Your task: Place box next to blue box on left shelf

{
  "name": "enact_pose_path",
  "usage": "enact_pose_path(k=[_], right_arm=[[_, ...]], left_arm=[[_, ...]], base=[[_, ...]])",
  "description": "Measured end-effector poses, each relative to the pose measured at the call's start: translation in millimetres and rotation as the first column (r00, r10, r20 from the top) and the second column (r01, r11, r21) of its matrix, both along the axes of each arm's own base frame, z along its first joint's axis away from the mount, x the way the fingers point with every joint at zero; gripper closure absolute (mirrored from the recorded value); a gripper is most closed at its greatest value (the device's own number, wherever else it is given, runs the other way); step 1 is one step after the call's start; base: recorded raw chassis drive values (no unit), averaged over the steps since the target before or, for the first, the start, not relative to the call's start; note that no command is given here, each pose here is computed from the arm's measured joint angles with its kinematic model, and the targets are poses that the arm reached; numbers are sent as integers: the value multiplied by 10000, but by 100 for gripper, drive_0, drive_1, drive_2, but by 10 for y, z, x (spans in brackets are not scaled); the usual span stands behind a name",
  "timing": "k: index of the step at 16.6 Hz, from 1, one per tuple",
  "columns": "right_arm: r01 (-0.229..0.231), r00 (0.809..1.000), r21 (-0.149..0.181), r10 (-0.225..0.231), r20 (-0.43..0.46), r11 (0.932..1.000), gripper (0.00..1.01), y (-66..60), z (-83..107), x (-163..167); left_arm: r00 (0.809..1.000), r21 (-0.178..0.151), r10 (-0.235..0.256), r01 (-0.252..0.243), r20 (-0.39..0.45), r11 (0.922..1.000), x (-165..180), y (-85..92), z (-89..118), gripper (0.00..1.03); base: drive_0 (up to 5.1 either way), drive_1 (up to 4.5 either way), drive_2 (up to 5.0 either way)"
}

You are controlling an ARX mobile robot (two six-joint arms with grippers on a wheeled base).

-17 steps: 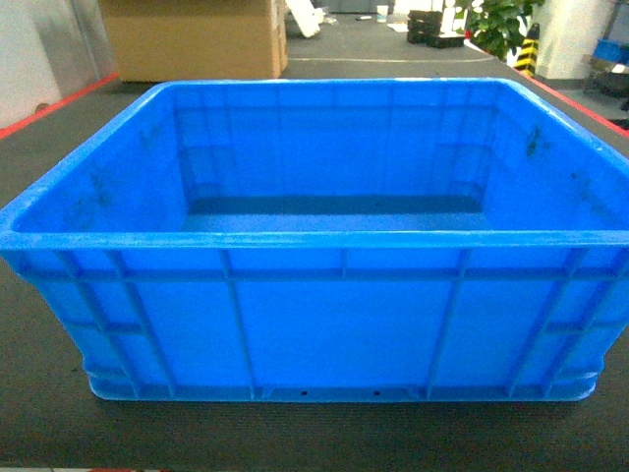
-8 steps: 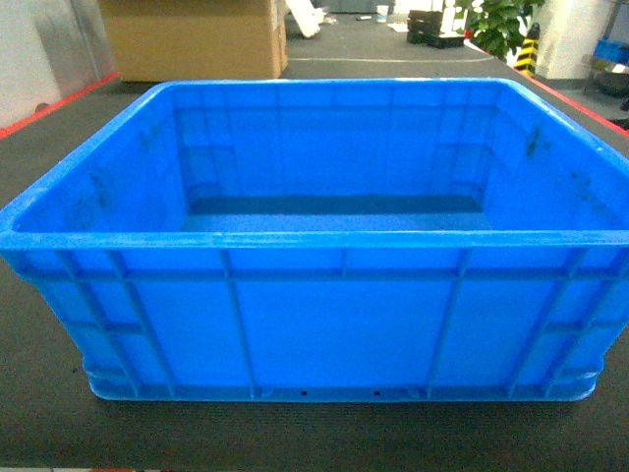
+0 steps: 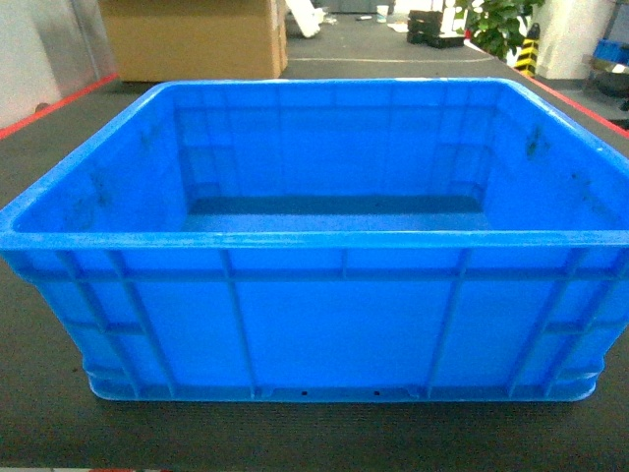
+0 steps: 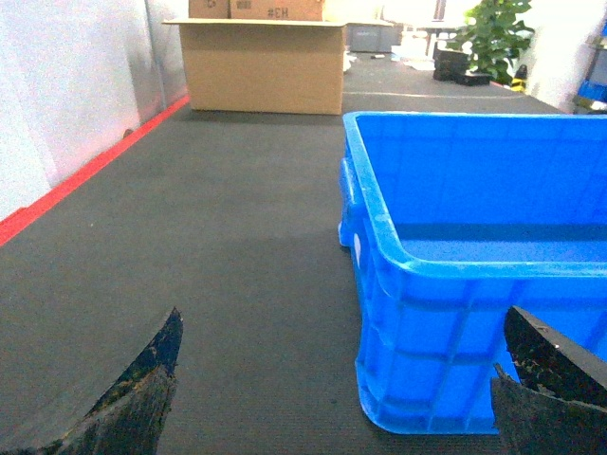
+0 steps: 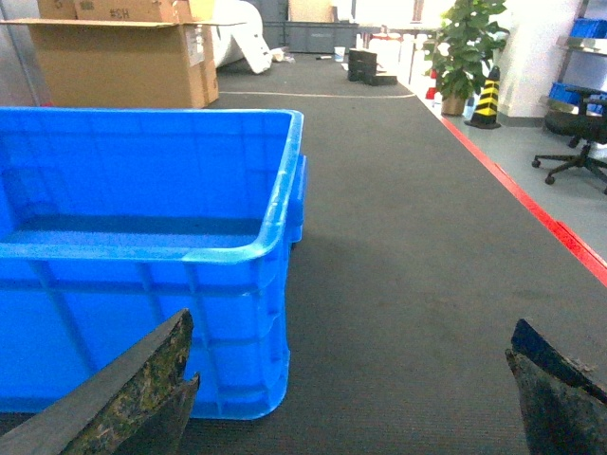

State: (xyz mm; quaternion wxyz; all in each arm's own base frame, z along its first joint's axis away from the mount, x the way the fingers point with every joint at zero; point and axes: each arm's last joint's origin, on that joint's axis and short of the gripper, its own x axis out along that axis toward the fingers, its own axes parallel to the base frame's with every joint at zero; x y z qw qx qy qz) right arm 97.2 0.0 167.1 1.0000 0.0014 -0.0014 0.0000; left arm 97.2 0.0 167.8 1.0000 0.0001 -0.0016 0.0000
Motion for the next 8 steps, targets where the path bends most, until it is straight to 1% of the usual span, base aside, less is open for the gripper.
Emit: enact_pose_path(k=[8], right_arm=[[0, 10000, -4, 0, 0, 10000, 3, 0, 0, 0]], left_arm=[[10000, 0, 0, 0, 0, 10000, 0, 0, 0, 5]], base=[[0, 0, 0]])
